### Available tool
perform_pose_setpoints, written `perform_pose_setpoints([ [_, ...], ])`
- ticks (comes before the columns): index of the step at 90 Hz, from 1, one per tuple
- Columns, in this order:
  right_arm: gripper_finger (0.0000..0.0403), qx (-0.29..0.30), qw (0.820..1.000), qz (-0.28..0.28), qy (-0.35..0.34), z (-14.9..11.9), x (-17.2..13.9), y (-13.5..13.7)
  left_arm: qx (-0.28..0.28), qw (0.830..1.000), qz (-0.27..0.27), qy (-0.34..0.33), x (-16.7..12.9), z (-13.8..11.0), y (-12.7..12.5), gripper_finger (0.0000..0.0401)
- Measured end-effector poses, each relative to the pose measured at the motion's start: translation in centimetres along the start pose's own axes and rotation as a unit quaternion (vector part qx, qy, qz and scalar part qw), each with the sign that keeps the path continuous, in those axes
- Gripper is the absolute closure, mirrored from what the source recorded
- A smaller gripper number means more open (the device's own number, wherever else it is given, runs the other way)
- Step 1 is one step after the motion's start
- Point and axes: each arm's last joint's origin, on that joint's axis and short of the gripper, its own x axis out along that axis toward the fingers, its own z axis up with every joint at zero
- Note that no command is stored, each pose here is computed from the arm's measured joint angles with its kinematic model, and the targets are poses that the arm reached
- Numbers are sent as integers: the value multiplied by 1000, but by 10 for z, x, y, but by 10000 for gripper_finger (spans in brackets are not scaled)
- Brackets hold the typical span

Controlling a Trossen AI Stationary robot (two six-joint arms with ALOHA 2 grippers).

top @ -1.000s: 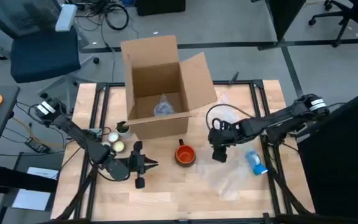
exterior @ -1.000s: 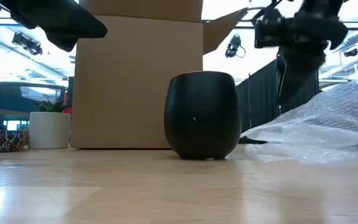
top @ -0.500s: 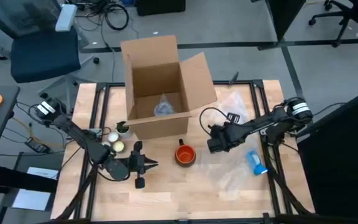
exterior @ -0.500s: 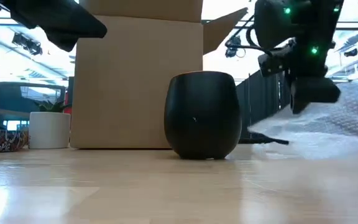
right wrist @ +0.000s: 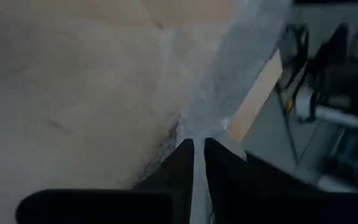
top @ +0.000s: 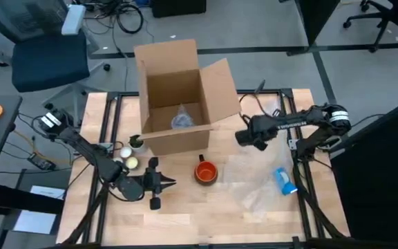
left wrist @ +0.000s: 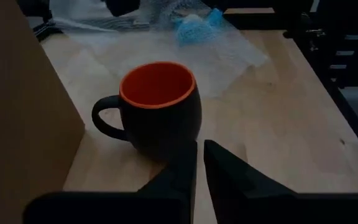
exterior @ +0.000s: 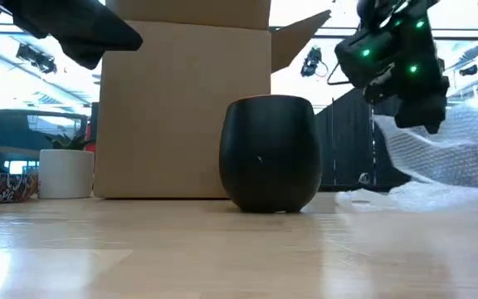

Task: Wrap mug
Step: Prepare the bubble wrap

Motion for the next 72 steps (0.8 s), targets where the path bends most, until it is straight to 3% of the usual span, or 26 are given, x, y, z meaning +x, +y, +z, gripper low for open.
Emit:
perform_pose_setpoints([
  [30, 398, 91, 988, 7, 126, 31, 48, -52, 0, 1000, 0, 0, 0, 0, 0, 385],
  [46, 393, 99, 985, -37, 136, 37, 67, -75, 1, 1000, 0, 0, 0, 0, 0, 385],
  [72, 330, 79, 984, -22, 157, 38, 74, -82, 1, 1000, 0, 0, 0, 0, 0, 385],
])
